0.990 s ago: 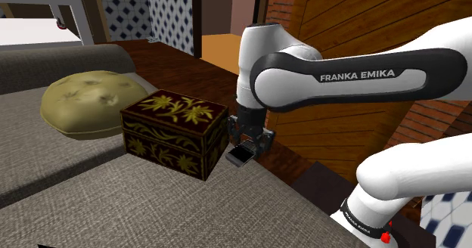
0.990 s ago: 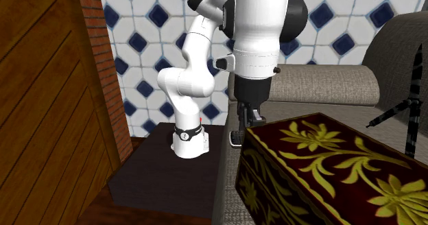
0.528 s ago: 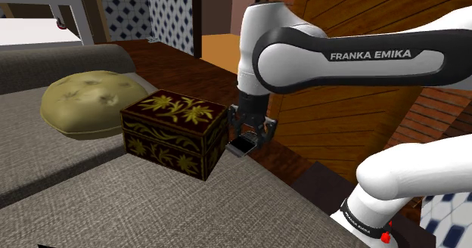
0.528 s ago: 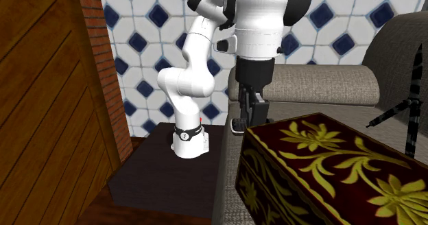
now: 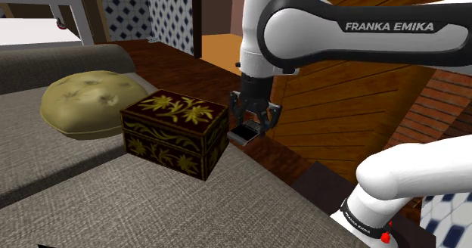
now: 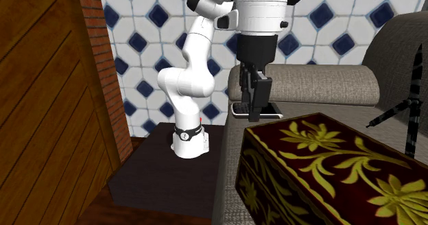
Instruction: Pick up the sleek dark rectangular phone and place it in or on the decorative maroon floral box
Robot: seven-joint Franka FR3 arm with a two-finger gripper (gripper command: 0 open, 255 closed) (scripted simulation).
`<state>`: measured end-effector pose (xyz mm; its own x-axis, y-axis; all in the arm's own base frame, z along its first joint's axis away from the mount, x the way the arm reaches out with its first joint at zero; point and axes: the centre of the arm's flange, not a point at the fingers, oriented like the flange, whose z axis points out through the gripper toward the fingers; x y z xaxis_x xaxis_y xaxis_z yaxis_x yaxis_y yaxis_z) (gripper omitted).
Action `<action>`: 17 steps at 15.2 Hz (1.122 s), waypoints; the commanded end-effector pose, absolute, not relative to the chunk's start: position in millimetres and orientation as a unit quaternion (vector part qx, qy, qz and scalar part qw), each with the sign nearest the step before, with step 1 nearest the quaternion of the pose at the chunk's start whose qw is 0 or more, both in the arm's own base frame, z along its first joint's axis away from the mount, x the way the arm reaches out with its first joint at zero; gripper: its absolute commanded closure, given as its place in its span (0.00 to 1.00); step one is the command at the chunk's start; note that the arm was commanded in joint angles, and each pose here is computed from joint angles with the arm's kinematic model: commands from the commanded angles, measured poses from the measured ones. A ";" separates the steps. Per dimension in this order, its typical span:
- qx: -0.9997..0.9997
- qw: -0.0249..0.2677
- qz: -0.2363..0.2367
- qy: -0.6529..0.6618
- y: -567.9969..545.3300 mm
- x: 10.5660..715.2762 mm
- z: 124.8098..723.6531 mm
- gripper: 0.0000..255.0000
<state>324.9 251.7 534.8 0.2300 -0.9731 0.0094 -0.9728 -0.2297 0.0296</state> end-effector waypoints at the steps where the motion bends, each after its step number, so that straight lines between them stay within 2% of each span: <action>1: 0.784 0.015 -0.005 -0.620 250.5 325.9 545.9 1.00; 17: 0.784 0.015 -0.005 -0.620 250.5 325.9 630.4 1.00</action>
<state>325.7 250.6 624.9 0.2301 -0.9731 0.0096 -0.9728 -0.2297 0.0296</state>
